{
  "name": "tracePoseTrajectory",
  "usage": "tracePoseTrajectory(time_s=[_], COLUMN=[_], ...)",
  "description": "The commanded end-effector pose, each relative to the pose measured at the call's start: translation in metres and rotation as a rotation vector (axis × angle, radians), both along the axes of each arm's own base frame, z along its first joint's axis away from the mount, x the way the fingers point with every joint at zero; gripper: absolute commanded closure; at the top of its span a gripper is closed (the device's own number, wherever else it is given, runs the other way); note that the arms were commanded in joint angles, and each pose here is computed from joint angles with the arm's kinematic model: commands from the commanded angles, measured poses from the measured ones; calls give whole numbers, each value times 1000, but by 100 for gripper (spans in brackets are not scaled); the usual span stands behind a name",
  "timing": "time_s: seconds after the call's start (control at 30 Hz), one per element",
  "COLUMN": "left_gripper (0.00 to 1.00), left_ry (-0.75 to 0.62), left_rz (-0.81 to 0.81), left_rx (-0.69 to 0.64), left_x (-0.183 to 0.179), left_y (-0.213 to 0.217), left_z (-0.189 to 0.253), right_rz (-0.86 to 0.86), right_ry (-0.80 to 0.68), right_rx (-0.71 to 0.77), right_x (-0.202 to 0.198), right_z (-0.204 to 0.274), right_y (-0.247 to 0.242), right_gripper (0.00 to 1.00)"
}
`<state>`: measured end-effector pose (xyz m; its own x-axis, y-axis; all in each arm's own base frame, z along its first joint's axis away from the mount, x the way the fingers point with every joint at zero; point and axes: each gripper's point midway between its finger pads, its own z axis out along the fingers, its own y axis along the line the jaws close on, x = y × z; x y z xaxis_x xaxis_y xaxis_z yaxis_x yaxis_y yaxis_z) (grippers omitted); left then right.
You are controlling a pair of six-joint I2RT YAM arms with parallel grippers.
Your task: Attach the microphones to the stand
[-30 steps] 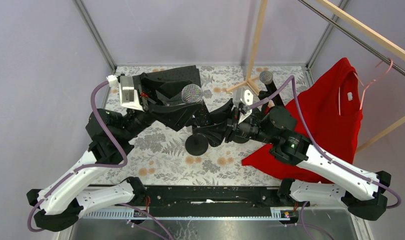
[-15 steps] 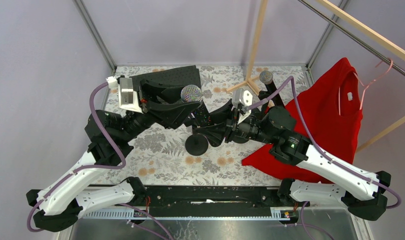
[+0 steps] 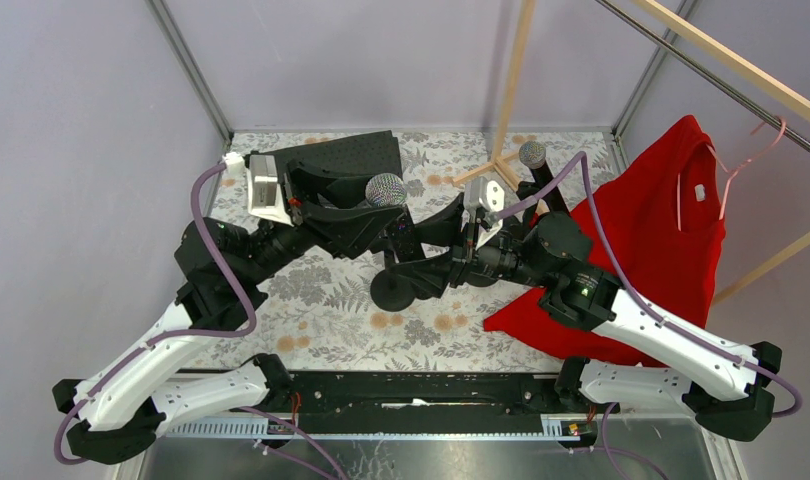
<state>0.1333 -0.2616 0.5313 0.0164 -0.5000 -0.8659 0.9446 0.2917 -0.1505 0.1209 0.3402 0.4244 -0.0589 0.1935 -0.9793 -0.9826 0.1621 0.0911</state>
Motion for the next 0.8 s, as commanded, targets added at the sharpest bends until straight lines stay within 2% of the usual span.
tracePoseTrajectory(time_s=[0.0,0.4,0.77], left_gripper=[100,100,100], left_ry=[-40,-2,-4], left_rz=[4,-43,-51], left_rx=[-37,74,93], left_x=[-7,-5,-6], left_y=[9,-8,-9], left_z=[14,-5,-8], right_rz=[2,-40,-56], right_ry=[-36,-13,-3], right_rx=[102,110,110], right_x=[-3,7,10], right_z=[41,48,46], right_y=[-5,-2,-2], right_gripper=[34,35,40])
